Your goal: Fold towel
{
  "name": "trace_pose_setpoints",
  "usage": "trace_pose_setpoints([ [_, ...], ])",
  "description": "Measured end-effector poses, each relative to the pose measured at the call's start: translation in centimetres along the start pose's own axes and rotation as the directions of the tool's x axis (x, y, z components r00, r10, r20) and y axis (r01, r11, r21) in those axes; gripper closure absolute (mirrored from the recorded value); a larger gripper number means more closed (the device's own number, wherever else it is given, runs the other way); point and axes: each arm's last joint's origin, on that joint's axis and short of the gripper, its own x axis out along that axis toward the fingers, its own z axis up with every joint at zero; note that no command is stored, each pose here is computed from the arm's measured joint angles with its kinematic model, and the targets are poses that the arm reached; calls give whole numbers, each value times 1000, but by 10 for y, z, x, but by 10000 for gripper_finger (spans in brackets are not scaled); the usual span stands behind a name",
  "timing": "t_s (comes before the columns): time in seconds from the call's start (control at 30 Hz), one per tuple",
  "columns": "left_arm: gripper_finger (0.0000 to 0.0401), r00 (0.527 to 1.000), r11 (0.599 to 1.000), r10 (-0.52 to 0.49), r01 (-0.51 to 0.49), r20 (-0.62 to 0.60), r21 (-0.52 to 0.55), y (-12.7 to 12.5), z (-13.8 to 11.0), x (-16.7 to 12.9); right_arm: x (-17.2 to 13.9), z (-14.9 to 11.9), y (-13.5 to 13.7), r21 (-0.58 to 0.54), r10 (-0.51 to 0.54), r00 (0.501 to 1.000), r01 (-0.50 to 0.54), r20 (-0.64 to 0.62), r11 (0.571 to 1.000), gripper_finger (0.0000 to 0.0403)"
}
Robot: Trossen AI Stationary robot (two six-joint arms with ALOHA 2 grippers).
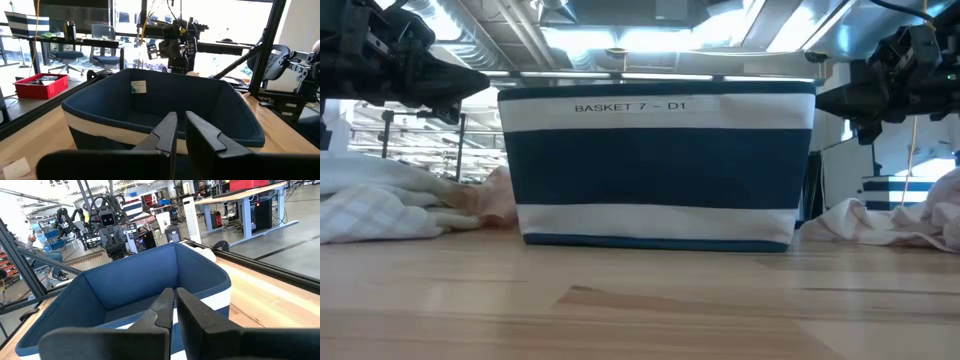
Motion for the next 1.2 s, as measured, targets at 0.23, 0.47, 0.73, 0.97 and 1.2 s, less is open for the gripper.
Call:
trace_pose_setpoints([
  [0.23, 372, 1000, 1000, 0, 0, 0, 0, 0, 0, 0, 0, 0, 0, 0, 0, 1000, 0, 0, 1000, 377],
  [0.47, 372, 1000, 1000, 0, 0, 0, 1, 0, 0, 0, 0, 0, 0, 0, 0, 1000, 0, 0, 1000, 377],
  [0.73, 372, 1000, 988, -2, -1, 17, 154, 0, 2, 0, 0, 0, 0, 0, 0, 1000, 0, 0, 1000, 377],
  [0.97, 372, 959, 997, 0, -22, 282, 73, -2, 27, -4, 0, 0, 0, 0, 0, 1000, 0, 0, 1000, 377],
  [1.2, 372, 844, 983, 162, -185, 512, -6, 1, 49, -14, 0, 1, 0, -63, 1, 1000, 0, 7, 998, 377],
])
